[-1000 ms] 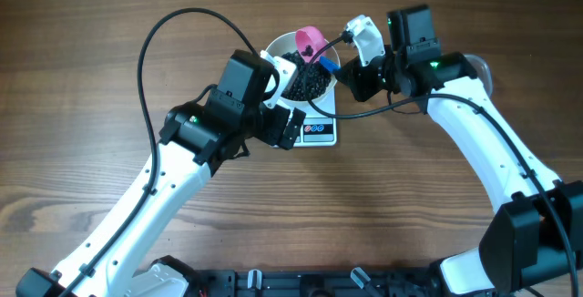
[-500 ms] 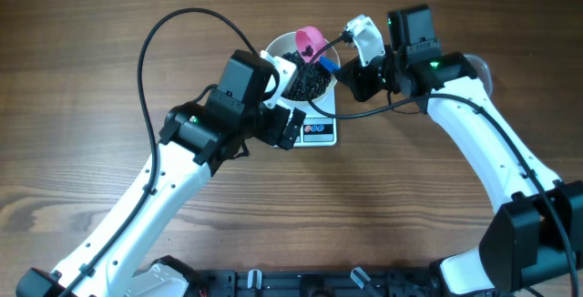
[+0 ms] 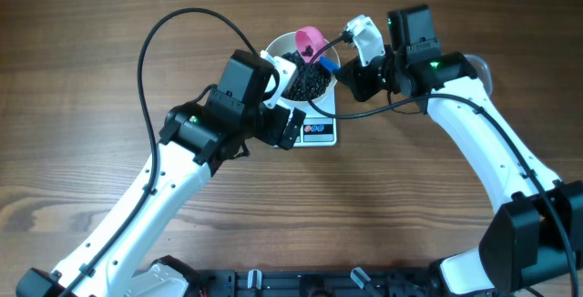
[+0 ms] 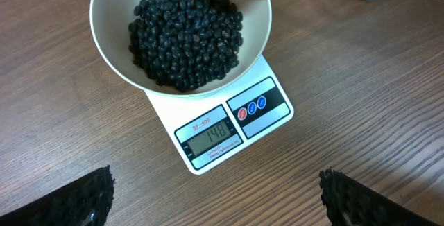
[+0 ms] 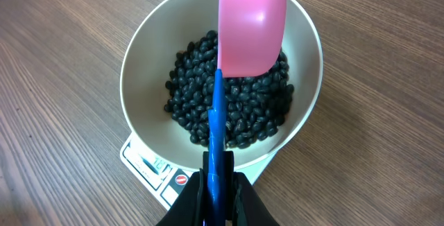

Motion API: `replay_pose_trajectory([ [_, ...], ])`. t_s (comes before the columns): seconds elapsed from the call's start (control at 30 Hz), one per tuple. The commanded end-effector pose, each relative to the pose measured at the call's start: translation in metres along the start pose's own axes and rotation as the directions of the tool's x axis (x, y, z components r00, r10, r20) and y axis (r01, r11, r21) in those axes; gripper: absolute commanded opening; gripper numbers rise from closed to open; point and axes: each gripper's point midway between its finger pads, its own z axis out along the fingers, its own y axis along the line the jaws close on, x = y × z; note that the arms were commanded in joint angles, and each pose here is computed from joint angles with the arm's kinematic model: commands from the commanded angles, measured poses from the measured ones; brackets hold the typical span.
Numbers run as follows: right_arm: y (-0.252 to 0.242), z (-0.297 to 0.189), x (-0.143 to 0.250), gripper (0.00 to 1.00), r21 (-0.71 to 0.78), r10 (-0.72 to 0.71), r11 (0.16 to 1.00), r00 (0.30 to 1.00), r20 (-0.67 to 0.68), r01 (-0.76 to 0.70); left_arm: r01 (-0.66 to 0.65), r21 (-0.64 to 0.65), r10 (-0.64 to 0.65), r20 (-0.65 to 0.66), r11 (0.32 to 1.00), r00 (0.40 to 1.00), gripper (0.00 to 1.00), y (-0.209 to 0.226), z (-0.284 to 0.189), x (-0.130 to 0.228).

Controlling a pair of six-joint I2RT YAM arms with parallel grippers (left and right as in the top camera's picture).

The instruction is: Scoop item into bowl and weigh 150g on scale

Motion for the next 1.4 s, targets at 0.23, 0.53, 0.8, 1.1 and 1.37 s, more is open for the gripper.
replay_pose_trajectory([
  [0.23,-0.016,-0.008,-0.002,0.04,0.109,-0.150,0.982,0.988,-0.019,0.151,-0.018,0.017,0.018,-0.011,1.000,1.000,1.00,-0.004,0.003,0.003],
  [0.53,-0.014,-0.008,-0.005,0.04,0.100,-0.087,0.991,0.996,0.000,0.087,-0.018,0.017,0.018,-0.010,1.000,1.000,1.00,-0.004,0.003,0.003],
  [0.8,-0.001,-0.007,-0.007,0.04,0.037,-0.119,0.992,0.993,0.014,0.118,-0.018,0.017,0.018,-0.010,1.000,1.000,1.00,-0.004,0.003,0.003],
  [1.1,-0.005,-0.007,-0.009,0.04,0.057,-0.111,0.992,0.994,0.020,0.110,-0.018,0.017,0.018,-0.010,1.000,1.000,1.00,-0.004,0.003,0.003],
  [1.37,0.004,-0.007,-0.010,0.04,0.009,-0.104,0.995,0.994,0.033,0.104,-0.018,0.017,0.018,-0.010,1.000,1.000,1.00,-0.004,0.003,0.003],
])
